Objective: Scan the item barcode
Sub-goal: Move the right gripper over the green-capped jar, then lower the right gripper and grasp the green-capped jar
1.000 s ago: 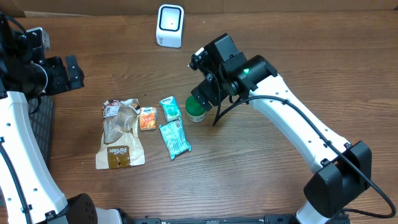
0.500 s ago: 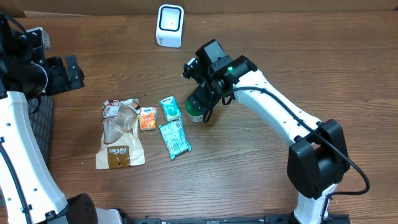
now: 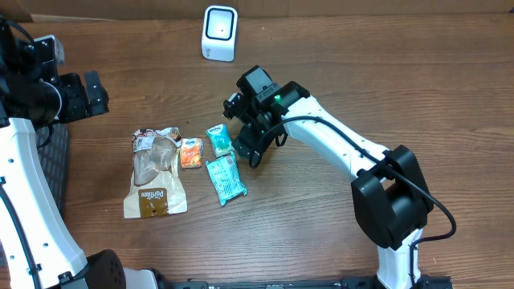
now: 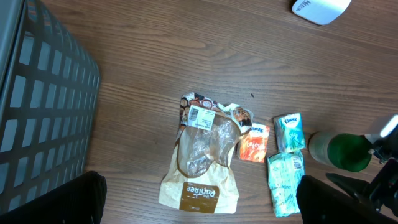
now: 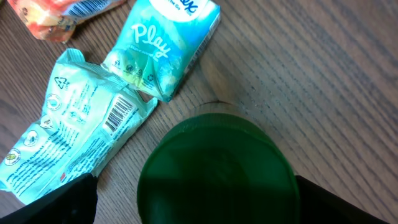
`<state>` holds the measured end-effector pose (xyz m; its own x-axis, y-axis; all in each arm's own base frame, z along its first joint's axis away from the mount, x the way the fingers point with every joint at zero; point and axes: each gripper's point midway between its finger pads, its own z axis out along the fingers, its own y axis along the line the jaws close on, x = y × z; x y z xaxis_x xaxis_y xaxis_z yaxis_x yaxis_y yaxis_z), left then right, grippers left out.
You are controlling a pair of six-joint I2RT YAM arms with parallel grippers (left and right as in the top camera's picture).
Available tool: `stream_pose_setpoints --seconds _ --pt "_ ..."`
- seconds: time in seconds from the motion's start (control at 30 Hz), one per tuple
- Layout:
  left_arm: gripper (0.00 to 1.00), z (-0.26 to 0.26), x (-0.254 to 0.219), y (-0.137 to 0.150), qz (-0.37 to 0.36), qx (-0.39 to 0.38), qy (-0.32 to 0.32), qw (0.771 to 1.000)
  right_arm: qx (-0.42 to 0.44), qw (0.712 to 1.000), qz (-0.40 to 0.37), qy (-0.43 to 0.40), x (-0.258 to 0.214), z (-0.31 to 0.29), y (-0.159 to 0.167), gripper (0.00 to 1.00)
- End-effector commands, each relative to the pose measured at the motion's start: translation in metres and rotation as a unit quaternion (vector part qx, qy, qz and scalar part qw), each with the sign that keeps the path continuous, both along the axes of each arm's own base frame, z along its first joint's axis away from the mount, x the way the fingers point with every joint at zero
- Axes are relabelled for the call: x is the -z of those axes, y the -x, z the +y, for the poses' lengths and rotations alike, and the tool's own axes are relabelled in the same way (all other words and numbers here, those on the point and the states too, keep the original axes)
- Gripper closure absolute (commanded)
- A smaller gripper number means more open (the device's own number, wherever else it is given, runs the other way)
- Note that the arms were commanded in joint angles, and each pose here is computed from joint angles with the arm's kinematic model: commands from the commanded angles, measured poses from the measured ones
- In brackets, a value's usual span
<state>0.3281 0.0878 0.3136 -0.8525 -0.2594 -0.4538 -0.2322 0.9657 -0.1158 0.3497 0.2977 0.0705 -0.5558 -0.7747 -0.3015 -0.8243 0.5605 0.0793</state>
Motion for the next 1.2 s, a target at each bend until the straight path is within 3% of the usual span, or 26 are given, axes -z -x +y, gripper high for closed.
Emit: stream_pose_setpoints --seconds 0.0,0.27,0.43,0.6,0.77,0.9,1.03,1.17 --pt "0.0 0.003 -0.003 -0.001 -0.005 0.006 -0.007 1.0 0.001 1.0 0.006 -0.001 0.006 0.004 -0.001 0.05" --pt "0.0 0.003 -0.003 -0.001 -0.005 0.006 -0.007 1.0 0.102 0.995 -0.011 0.02 0.007 -0.009 -0.018 0.2" --pt "0.0 0.003 -0.003 -0.001 -0.005 0.006 -0.007 1.0 0.197 0.98 0.007 0.011 0.006 -0.013 -0.023 0.4" --pt "0.0 0.003 -0.003 -0.001 -0.005 0.006 -0.007 1.0 0.314 0.949 0.036 -0.011 0.003 -0.015 -0.025 0.44" --pt "0.0 0.003 -0.003 -0.001 -0.005 0.006 -0.007 1.0 0.474 0.876 0.082 -0.03 0.004 -0.031 -0.031 0.51" --pt "0.0 0.003 -0.003 -0.001 -0.005 0.006 -0.007 1.0 0.516 0.851 0.093 -0.035 0.005 -0.042 -0.037 0.49" --pt "0.0 0.003 -0.003 -0.001 -0.005 0.006 -0.007 1.0 0.523 0.846 0.099 -0.033 0.002 -0.046 -0.036 0.35" --pt "0.0 0.003 -0.003 -0.001 -0.005 0.006 -0.007 1.0 0.465 0.881 0.078 -0.031 -0.011 -0.043 -0.04 0.18"
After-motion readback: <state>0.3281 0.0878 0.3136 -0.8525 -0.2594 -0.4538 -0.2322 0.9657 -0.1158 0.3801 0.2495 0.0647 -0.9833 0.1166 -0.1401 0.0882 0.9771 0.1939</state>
